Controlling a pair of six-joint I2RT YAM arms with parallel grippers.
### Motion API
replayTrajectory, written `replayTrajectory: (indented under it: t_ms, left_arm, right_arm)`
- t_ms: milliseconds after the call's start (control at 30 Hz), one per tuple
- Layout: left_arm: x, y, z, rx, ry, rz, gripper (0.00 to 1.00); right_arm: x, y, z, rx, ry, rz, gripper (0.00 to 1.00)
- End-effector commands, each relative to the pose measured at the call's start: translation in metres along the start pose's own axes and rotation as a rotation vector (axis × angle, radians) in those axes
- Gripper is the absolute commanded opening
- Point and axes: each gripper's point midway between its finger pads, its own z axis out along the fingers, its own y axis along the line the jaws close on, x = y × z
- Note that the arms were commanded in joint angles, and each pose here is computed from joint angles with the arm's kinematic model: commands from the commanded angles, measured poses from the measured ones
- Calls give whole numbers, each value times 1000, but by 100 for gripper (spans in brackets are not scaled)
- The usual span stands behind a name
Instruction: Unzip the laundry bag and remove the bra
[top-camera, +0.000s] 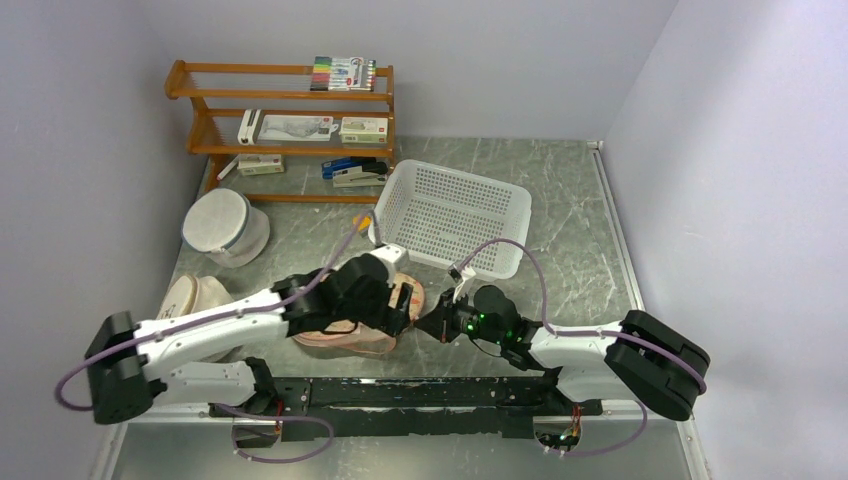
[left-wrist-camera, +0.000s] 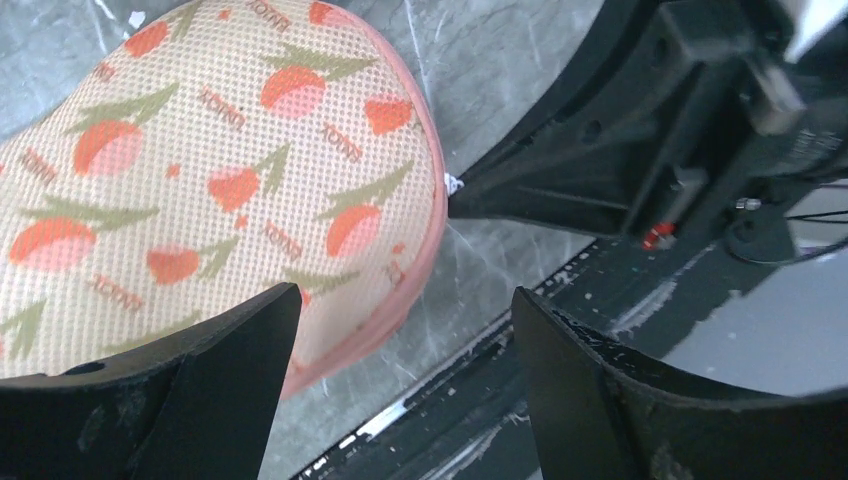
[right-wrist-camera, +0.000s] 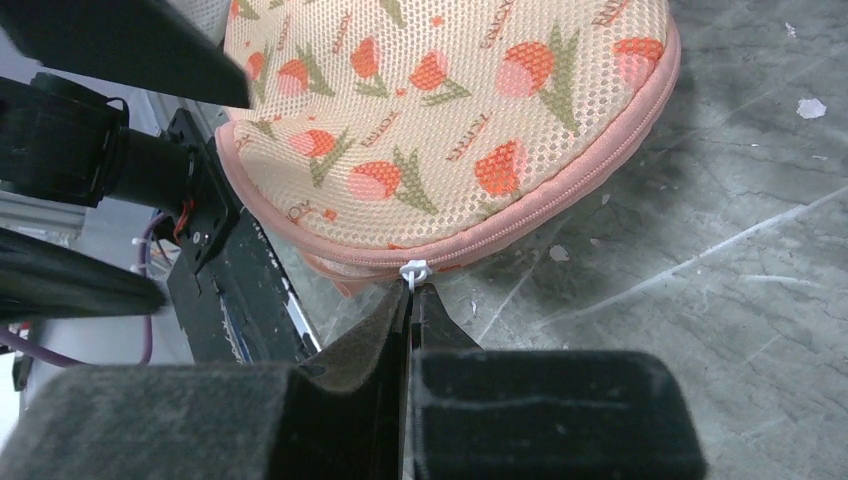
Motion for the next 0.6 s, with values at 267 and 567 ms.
replayTrajectory:
  t_ms: [267, 567]
  left_arm:
    - [19, -6, 56, -12, 104, 150, 72]
    - [40, 29, 74, -197, 177, 147, 26]
  right_arm:
    - [-14, 13, 1, -44, -41, -12, 0]
    - [-12, 12, 2, -39, -32, 2, 0]
